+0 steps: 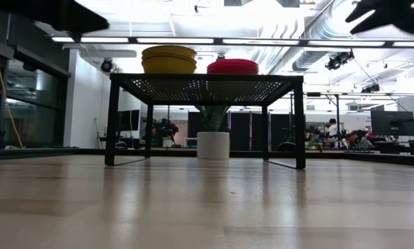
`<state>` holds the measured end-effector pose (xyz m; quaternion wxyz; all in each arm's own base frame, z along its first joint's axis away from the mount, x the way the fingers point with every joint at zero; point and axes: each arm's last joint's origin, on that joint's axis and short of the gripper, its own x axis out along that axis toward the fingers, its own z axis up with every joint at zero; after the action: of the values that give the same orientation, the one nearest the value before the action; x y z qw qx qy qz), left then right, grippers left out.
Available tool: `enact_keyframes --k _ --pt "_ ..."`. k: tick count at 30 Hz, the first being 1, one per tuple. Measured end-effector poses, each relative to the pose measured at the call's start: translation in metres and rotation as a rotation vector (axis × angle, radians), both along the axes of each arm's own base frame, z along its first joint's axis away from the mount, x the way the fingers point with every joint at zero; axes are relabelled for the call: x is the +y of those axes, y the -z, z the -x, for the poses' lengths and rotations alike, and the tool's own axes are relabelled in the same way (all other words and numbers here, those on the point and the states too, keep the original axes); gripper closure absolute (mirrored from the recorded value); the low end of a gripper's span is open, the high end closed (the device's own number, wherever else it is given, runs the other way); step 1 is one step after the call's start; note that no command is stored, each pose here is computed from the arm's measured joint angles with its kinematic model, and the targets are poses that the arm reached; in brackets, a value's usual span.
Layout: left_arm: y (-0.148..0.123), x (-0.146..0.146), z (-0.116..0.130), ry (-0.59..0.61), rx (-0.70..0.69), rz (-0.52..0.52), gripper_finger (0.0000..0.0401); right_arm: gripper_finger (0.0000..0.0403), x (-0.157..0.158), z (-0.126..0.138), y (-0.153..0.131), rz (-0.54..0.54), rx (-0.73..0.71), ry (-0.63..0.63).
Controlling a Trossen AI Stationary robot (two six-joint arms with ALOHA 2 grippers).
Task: Pick & Place Mini bowls
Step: Return to Home Position
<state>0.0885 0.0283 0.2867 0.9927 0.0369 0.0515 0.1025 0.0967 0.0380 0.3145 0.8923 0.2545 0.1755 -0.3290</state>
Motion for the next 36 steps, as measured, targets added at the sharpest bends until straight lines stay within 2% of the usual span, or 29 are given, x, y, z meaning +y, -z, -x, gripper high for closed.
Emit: enact_keyframes --k 4,7,13,19,22,29,36 --pt "0.008 -0.009 0.017 -0.06 -0.091 -0.007 0.0327 0.0265 -0.005 0.002 0.024 -0.025 -0.144 0.029" --pt "0.018 -0.011 0.02 -0.07 -0.11 0.016 0.0327 0.0265 -0.01 0.004 0.035 -0.044 -0.222 0.045" --pt "0.051 -0.012 0.006 -0.04 -0.056 0.08 0.0327 0.0265 -0.02 0.007 0.055 -0.092 -0.308 0.04" --pt "0.069 -0.01 -0.007 -0.047 -0.225 0.068 0.0327 0.0265 -0.026 0.007 0.071 -0.113 -0.379 -0.007" --pt "0.078 -0.009 -0.008 -0.068 -0.227 0.071 0.0327 0.0265 -0.028 0.007 0.078 -0.122 -0.396 -0.028" --pt "0.077 -0.009 -0.007 -0.074 -0.244 0.068 0.0327 0.0265 -0.035 0.015 0.089 -0.124 -0.434 -0.045" --pt "0.072 -0.009 0.001 -0.121 -0.304 0.017 0.0327 0.0265 -0.041 0.022 0.102 -0.072 -0.581 -0.058"
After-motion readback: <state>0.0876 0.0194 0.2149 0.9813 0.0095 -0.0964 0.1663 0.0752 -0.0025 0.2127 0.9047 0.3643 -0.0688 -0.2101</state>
